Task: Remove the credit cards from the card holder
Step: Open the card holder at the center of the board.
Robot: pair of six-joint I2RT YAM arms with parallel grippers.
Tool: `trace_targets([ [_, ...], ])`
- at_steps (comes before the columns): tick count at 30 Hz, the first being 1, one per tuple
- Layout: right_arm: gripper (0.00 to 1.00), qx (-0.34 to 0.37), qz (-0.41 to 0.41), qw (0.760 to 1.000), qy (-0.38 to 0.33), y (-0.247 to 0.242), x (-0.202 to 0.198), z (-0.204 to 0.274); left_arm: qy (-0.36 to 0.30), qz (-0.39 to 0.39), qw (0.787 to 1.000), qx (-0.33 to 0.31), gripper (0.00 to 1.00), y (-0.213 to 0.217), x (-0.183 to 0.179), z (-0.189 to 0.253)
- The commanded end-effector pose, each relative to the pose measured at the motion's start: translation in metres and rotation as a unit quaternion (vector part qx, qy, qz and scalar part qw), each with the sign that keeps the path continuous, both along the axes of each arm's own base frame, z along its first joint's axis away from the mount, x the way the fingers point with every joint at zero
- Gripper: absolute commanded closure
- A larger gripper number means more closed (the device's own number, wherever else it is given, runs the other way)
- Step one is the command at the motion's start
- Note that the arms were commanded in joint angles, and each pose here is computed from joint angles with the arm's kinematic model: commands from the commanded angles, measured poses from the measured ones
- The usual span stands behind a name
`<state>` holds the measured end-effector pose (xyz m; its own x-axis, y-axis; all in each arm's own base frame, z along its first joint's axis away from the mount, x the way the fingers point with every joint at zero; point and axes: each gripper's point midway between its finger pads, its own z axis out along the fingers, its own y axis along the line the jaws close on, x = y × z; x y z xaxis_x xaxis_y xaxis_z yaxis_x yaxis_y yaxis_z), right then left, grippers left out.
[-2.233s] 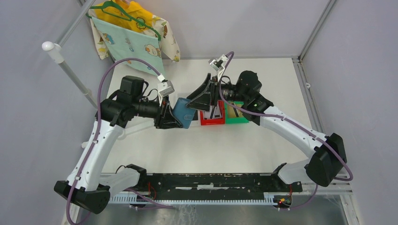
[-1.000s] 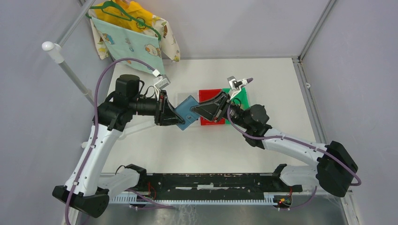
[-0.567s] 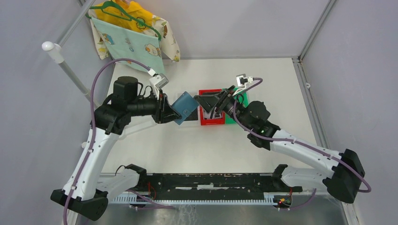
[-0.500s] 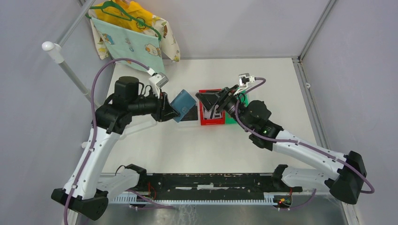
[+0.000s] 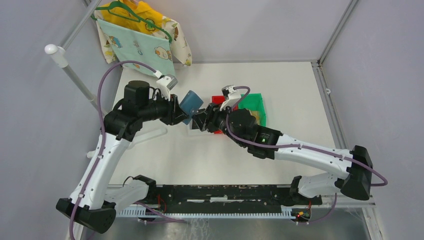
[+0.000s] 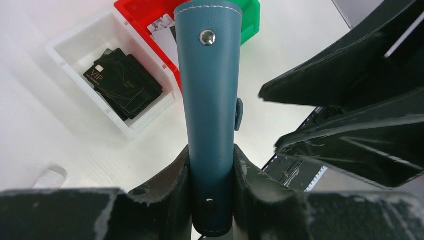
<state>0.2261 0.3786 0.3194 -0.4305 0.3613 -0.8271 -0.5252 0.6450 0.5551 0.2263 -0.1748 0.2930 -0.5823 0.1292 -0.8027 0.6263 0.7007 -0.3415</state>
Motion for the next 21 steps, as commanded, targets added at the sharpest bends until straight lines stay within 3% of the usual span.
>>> trace_targets([
  [1,0.44,0.048,0.01,0.999,0.021,0.014,-0.005,0.025,-0.065,-0.014,0.997,-0.034,0.98,-0.006,0.001,0.033],
  [14,0.43,0.065,-0.006,0.997,0.037,0.03,0.006,0.025,-0.065,-0.045,0.996,-0.045,0.98,-0.011,-0.012,0.031],
  [21,0.49,0.058,-0.054,0.996,0.04,0.019,0.018,0.019,-0.069,-0.065,0.994,-0.053,0.98,-0.013,-0.02,0.036],
])
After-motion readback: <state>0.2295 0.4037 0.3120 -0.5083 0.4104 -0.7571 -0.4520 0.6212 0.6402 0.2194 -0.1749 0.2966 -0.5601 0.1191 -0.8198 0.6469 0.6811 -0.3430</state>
